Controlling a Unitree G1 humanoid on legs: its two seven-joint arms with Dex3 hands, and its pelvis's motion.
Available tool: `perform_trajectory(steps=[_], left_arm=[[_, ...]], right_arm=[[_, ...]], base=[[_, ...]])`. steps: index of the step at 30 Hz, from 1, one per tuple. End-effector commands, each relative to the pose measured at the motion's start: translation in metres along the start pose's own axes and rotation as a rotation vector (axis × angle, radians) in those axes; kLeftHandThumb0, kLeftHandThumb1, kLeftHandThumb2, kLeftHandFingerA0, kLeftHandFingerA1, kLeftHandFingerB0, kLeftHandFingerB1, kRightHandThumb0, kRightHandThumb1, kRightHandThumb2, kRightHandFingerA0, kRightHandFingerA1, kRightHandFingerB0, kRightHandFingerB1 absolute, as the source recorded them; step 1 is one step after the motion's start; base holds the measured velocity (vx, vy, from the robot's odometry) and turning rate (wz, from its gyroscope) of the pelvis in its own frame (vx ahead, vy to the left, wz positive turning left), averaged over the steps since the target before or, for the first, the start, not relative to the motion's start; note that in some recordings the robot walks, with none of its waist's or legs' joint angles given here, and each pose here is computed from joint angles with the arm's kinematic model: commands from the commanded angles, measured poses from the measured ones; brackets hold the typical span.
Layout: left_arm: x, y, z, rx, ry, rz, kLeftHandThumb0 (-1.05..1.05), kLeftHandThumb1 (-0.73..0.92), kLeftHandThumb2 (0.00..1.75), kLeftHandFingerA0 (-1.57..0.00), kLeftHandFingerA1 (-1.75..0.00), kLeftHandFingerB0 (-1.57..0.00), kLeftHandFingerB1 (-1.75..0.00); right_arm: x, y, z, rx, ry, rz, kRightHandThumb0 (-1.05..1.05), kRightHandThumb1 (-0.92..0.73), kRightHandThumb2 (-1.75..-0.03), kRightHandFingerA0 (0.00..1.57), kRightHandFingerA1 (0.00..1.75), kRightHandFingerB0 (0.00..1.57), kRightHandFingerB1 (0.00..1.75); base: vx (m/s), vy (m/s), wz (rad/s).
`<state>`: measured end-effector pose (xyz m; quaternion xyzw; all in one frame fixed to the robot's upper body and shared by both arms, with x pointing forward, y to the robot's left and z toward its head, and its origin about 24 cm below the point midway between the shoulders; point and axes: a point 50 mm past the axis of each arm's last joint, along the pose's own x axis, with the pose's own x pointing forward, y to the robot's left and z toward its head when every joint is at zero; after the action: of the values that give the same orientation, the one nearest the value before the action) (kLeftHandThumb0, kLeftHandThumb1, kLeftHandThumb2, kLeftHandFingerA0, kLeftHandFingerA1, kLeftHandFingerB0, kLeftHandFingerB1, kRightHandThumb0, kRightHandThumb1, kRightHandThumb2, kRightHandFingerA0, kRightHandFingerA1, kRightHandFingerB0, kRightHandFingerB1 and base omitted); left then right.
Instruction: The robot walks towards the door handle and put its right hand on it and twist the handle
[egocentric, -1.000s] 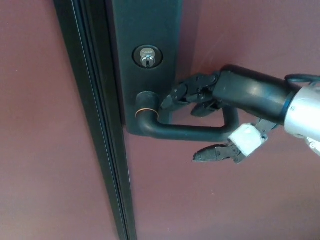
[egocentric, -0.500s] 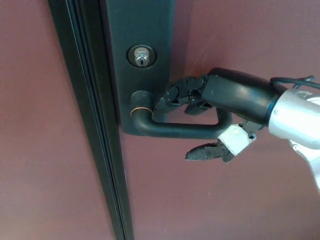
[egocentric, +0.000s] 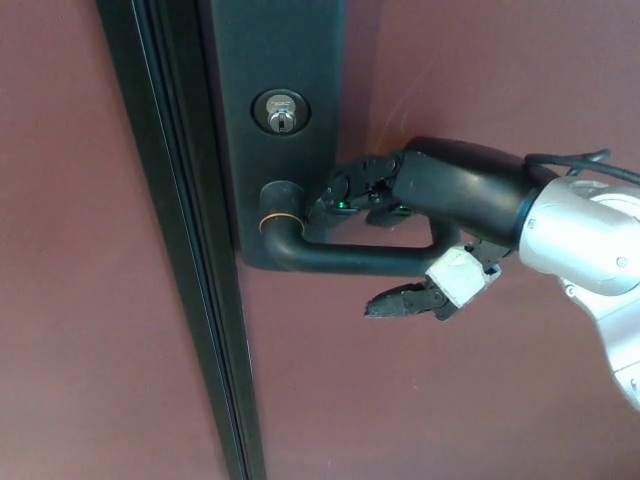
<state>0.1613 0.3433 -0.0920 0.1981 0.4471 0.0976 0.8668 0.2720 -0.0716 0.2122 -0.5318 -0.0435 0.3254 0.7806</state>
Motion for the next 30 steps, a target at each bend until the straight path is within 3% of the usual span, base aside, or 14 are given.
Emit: perform_trajectory(steps=[1,9,12,13,14,15,16,17,18,20,22,23,25,30], left_arm=[[0.000,0.002,-0.002,0.009,0.018,-0.007,-0.31,0.57,0.56,-0.66,-0.45,-0.53,-0.41],[0.002,0.001,0.009,-0.024,-0.010,0.002,-0.28,0.56,0.57,-0.71,-0.48,-0.52,-0.41],[0.002,0.001,0.008,-0.027,-0.007,-0.001,-0.28,0.56,0.57,-0.72,-0.49,-0.52,-0.41],[0.002,0.002,0.008,-0.025,-0.004,-0.003,-0.28,0.57,0.57,-0.71,-0.47,-0.53,-0.41],[0.002,0.002,0.008,-0.025,-0.004,-0.004,-0.28,0.57,0.57,-0.71,-0.47,-0.53,-0.41],[0.002,0.002,0.008,-0.023,-0.005,-0.002,-0.28,0.57,0.57,-0.70,-0.47,-0.53,-0.41],[0.002,0.001,0.008,-0.021,-0.007,-0.003,-0.28,0.56,0.57,-0.70,-0.47,-0.52,-0.41],[0.002,0.001,0.009,-0.020,-0.007,-0.004,-0.28,0.57,0.57,-0.69,-0.46,-0.53,-0.41],[0.002,0.001,0.009,-0.020,-0.006,-0.003,-0.28,0.57,0.57,-0.69,-0.46,-0.53,-0.41],[0.002,0.001,0.009,-0.029,-0.002,-0.004,-0.28,0.56,0.57,-0.70,-0.47,-0.53,-0.41],[0.002,0.002,0.009,-0.021,-0.001,-0.007,-0.28,0.56,0.57,-0.70,-0.47,-0.53,-0.41],[0.002,0.002,0.009,-0.022,-0.002,-0.008,-0.28,0.56,0.57,-0.70,-0.47,-0.53,-0.41],[0.003,0.002,0.010,-0.026,-0.008,-0.004,-0.28,0.56,0.57,-0.71,-0.49,-0.53,-0.41],[0.003,0.002,0.010,-0.024,-0.005,-0.001,-0.28,0.56,0.57,-0.72,-0.48,-0.53,-0.41]], right_arm=[[0.009,0.018,-0.012,0.039,0.075,0.088,-0.48,-0.53,-0.56,0.46,0.42,0.37,0.35],[0.013,0.014,-0.015,0.025,0.118,0.082,-0.48,-0.52,-0.56,0.46,0.42,0.38,0.36],[0.012,0.016,-0.015,0.023,0.126,0.083,-0.48,-0.52,-0.55,0.54,0.44,0.51,0.40],[0.012,0.016,-0.015,0.019,0.129,0.077,-0.48,-0.45,-0.83,0.66,0.65,0.54,0.57],[0.013,0.017,-0.014,0.015,0.129,0.070,-0.48,-0.45,-0.83,0.66,0.65,0.54,0.57],[0.012,0.017,-0.014,-0.001,0.119,0.045,-0.38,-0.44,-0.86,0.80,0.79,0.69,0.71],[0.011,0.017,-0.014,-0.024,0.107,0.011,-0.33,-0.51,-0.56,0.79,1.13,0.71,0.95],[0.010,0.019,-0.013,-0.054,0.090,-0.030,-0.26,-0.50,-0.56,0.72,1.45,0.60,1.21],[0.009,0.019,-0.014,-0.064,0.085,-0.043,-0.26,-0.50,-0.56,0.72,1.45,0.60,1.21],[0.008,0.021,-0.012,-0.102,0.039,-0.145,-0.05,-0.61,-0.45,0.59,1.74,0.45,1.53],[0.007,0.021,-0.012,-0.109,0.016,-0.193,-0.03,-0.58,-0.45,0.62,1.72,0.49,1.50],[0.007,0.021,-0.011,-0.105,0.008,-0.207,-0.02,-0.56,-0.49,0.57,1.74,0.62,1.46],[0.007,0.020,-0.010,-0.083,-0.015,-0.239,-0.02,-0.56,-0.49,0.66,1.64,0.70,1.30],[0.007,0.021,-0.011,-0.070,-0.032,-0.252,-0.04,-0.54,-0.50,0.67,1.60,0.68,1.26]], base=[[0.00,0.000,0.00],[0.00,0.000,0.00],[0.00,0.000,0.00],[0.00,0.000,0.00],[0.00,0.000,0.00],[0.00,0.000,0.00],[0.00,0.000,0.00],[0.00,0.000,0.00],[0.00,0.000,0.00],[0.00,0.000,0.00],[0.00,0.000,0.00],[0.00,0.000,0.00],[0.00,0.000,0.00],[0.00,0.000,0.00]])
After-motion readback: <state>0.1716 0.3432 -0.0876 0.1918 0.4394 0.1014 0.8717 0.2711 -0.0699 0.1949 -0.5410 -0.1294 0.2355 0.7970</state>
